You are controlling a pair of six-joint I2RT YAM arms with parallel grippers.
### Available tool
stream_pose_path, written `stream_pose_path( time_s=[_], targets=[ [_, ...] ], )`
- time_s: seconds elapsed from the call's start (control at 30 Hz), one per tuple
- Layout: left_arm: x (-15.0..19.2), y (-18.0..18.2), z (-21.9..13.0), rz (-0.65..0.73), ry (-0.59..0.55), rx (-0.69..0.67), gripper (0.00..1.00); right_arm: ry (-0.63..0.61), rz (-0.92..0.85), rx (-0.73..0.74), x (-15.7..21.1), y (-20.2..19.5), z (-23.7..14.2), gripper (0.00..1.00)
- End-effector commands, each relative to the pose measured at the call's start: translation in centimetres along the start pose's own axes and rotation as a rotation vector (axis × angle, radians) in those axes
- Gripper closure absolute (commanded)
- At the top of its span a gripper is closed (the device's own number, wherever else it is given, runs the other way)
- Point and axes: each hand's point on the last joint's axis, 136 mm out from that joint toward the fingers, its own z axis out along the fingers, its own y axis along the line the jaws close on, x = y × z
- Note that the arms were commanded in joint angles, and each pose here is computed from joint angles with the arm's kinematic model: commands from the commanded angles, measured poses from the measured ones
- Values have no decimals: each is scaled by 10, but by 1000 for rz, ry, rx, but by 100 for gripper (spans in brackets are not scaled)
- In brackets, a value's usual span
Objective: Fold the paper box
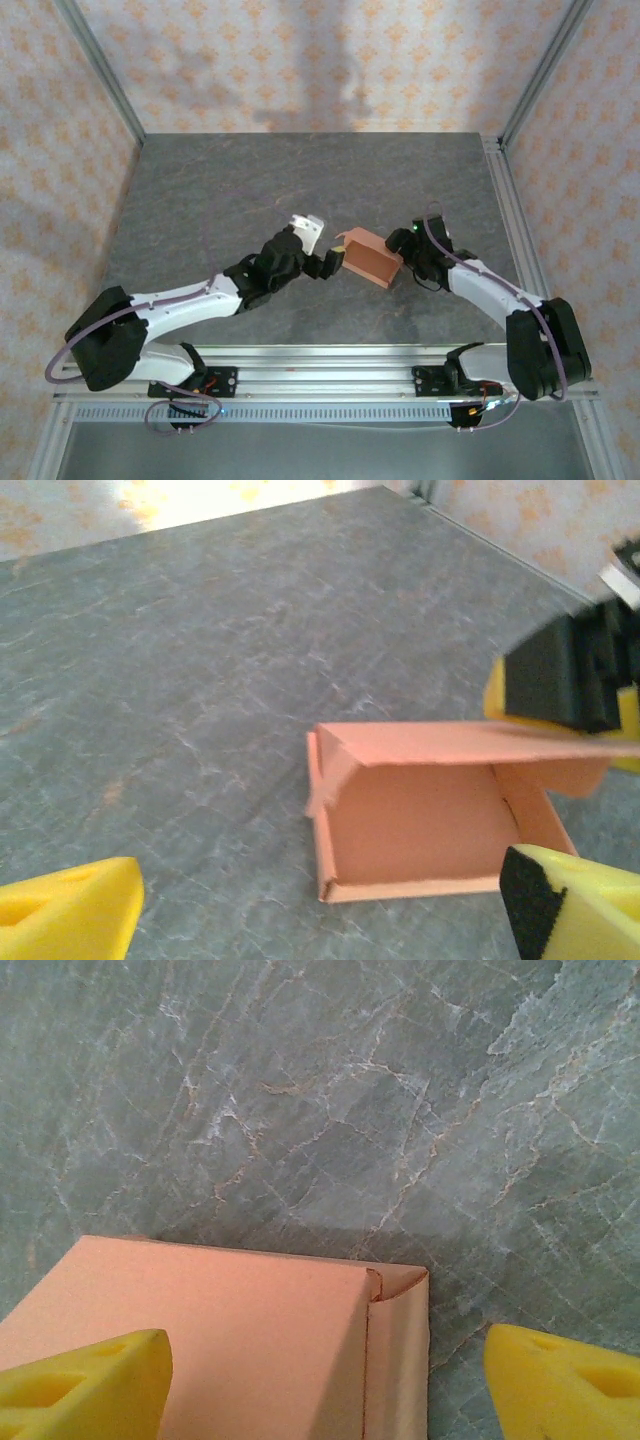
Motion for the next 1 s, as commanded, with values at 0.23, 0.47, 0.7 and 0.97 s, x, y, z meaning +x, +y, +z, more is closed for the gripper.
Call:
stream_pose_path(
  time_s=[0.23, 0.47, 0.7, 0.97],
  targets=[
    [-14, 49, 30, -278, 156, -46, 3, 43, -36, 32, 15, -16, 20, 23],
    [7, 34, 76, -417, 351, 122, 4, 76, -62, 12, 18, -10, 31, 32],
    [30, 37, 93, -447, 401, 111, 5, 121, -187, -16, 12, 11, 49, 39],
    [33, 37, 94, -464, 402, 129, 6, 218, -401, -55, -1, 48, 80, 37]
  ],
)
